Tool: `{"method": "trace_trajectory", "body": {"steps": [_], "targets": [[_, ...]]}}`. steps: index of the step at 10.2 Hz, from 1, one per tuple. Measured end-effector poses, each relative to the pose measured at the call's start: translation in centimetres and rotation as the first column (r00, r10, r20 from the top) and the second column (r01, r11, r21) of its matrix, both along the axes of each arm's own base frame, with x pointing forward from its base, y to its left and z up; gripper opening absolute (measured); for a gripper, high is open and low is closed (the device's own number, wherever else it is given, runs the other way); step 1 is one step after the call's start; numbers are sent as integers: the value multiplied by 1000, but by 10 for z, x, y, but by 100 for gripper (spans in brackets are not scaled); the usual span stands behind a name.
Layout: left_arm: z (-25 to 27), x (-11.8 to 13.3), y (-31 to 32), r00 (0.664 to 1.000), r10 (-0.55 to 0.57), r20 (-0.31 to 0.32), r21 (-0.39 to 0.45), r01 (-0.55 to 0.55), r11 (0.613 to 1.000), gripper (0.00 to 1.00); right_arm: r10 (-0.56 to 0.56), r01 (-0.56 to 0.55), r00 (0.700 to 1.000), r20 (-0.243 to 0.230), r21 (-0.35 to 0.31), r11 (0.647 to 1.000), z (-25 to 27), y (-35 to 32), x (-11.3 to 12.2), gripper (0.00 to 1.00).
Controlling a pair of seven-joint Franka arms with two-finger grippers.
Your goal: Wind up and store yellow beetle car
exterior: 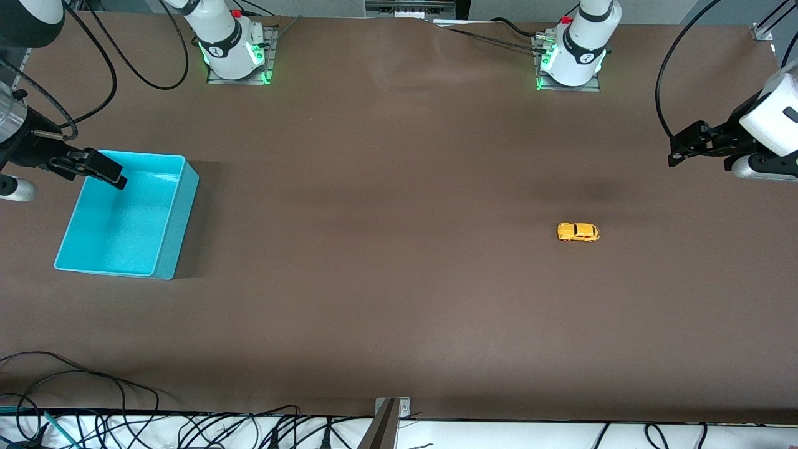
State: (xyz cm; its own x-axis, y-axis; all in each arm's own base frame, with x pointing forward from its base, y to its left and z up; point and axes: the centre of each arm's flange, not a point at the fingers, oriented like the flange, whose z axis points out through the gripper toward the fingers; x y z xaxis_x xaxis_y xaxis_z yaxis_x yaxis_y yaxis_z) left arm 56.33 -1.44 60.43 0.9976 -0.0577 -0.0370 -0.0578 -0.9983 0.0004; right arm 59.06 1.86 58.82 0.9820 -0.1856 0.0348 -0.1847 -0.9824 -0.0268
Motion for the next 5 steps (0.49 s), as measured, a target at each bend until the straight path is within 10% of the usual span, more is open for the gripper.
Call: {"method": "trace_trajectory", "body": {"steps": [5], "targets": [[0,0,0,1000,3,0,0,-3,1000,100,-7,7,1000,-1,0,1000,0,-2,0,100]]}}
